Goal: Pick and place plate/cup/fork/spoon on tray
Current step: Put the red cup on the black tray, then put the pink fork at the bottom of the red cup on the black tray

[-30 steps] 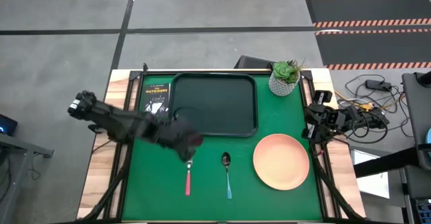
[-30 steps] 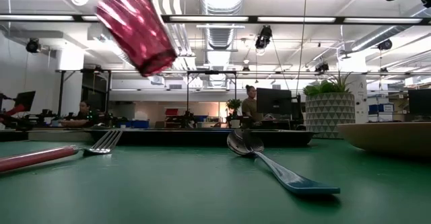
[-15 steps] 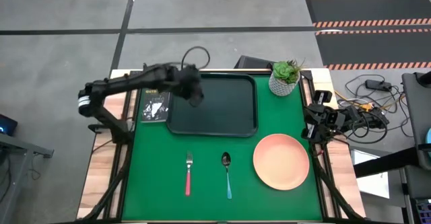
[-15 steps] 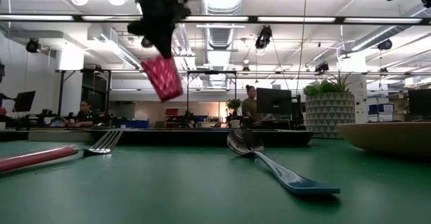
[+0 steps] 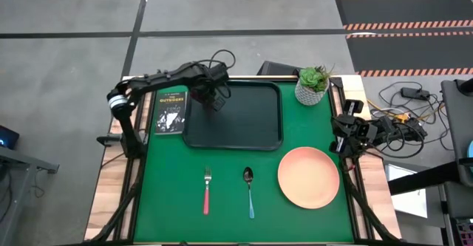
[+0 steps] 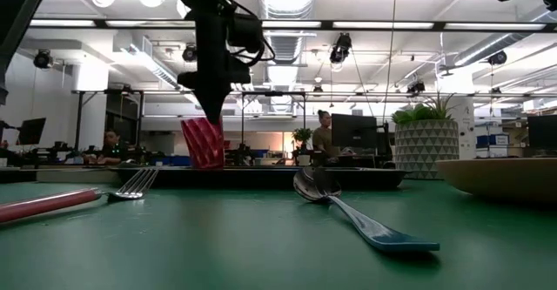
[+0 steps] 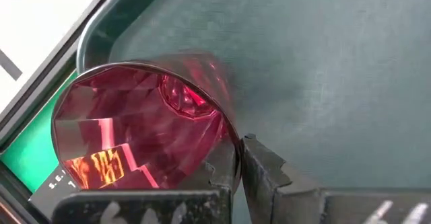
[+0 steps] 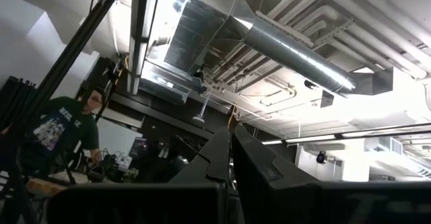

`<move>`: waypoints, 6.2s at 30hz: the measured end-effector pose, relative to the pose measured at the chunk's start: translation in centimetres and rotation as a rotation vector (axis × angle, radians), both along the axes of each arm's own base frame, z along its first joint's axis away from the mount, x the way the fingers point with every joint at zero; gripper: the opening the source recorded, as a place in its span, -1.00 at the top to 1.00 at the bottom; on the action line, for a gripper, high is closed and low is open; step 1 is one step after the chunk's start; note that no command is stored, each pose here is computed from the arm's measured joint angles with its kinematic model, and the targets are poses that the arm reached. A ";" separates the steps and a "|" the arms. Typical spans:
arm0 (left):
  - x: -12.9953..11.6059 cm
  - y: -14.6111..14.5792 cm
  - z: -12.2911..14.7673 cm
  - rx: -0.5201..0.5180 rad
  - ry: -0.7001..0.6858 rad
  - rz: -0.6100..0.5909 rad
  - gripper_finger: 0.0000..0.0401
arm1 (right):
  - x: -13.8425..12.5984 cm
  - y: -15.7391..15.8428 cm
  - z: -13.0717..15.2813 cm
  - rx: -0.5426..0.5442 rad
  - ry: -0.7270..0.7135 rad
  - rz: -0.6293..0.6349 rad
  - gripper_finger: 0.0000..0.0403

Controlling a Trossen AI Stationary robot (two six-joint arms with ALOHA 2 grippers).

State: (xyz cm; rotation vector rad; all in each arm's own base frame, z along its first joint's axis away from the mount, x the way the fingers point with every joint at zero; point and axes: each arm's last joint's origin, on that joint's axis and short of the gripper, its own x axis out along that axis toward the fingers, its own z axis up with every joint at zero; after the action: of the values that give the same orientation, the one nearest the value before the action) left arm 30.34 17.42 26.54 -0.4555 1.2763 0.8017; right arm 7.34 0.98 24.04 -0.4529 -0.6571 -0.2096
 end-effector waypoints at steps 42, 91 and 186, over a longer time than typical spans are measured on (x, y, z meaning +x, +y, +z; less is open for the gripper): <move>-1.4 -1.0 3.9 0.094 -0.110 -0.025 0.65 | 0.0 0.0 0.0 0.002 0.000 0.002 0.96; 0.6 -11.6 -1.1 0.249 -0.207 -0.180 1.00 | 0.0 0.0 0.0 -0.002 0.000 0.000 0.96; -0.1 -33.4 -5.6 -0.255 -0.628 0.234 1.00 | -0.5 -0.1 0.6 -0.060 -0.077 -0.055 0.96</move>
State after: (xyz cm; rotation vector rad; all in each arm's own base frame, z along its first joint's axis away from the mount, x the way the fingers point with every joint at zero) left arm 30.21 -15.94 20.95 -0.9897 0.7425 0.6156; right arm 6.81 0.90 24.63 -0.5226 -0.7283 -0.2612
